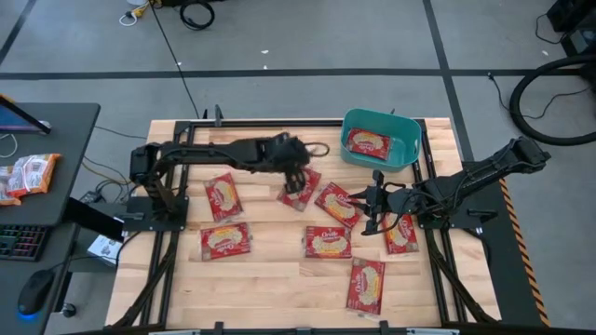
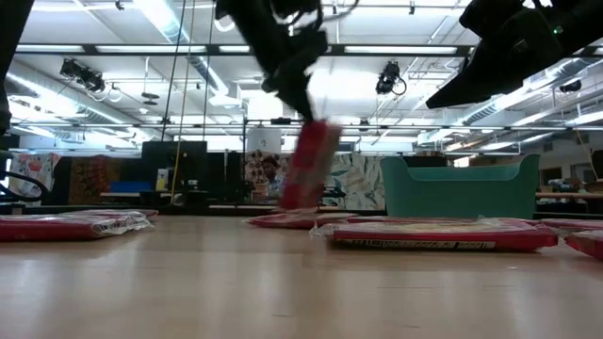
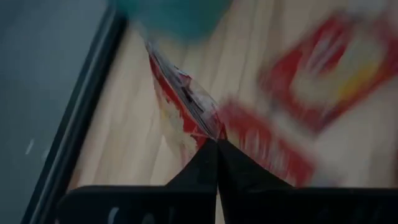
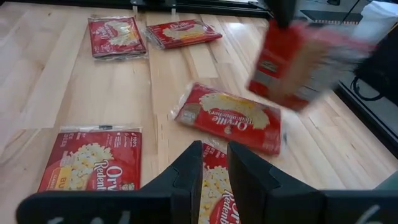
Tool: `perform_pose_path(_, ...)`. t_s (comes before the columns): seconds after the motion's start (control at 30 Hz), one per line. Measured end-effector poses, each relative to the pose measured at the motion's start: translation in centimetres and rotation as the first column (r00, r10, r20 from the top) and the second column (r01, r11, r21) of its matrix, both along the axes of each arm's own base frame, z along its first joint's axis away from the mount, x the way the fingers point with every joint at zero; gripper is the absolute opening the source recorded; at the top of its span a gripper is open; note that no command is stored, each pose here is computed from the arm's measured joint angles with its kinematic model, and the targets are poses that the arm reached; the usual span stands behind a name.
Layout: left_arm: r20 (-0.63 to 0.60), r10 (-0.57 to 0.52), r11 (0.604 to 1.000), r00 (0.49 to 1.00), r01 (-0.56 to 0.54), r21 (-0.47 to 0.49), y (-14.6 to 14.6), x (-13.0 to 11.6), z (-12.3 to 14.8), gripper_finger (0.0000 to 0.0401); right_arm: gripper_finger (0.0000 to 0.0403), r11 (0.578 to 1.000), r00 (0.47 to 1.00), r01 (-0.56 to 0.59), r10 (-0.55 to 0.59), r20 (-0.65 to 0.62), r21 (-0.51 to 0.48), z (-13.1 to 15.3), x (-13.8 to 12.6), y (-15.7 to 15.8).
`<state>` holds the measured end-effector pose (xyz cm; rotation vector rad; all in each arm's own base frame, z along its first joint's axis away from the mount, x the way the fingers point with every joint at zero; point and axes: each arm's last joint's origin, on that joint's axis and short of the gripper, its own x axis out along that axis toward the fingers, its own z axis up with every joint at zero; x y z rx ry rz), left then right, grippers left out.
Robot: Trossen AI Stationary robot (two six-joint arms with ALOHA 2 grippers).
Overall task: Sort popcorn bags into baskets
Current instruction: Put the popcorn bag into the blue bin
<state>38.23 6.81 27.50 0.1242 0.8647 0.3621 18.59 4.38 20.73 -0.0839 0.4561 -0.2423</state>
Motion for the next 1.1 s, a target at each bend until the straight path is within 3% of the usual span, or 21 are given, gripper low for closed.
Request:
perform_pose_path(0.17, 0.183, -0.048, 0.999, 0.982, 0.046, 0.015, 1.1, 1.1, 1.8, 0.0001, 0.008, 1.0, 1.0, -0.002, 0.002, 0.001, 0.001, 0.0, 0.0, 0.0)
perform_pose_path(0.53, 0.423, -0.103, 0.992, 0.9, 0.126, -0.026, 3.0, 1.9, 3.6, 0.0001, 0.008, 1.0, 1.0, -0.008, 0.008, 0.02, -0.009, 0.2, 0.1, 0.0)
perform_pose_path(0.93, 0.563, -0.099, 0.993, 0.821, 0.116, 0.006, 4.3, 2.4, 7.2, 0.0001, 0.008, 0.994, 0.993, -0.096, 0.098, 0.067, -0.043, 0.8, 0.4, 0.3)
perform_pose_path(1.1, 0.572, -0.102, 0.994, 0.814, 0.106, 0.027, 5.4, 4.1, 6.6, 0.0, 0.008, 0.991, 0.99, -0.113, 0.119, 0.078, -0.077, 1.1, 0.4, 0.3)
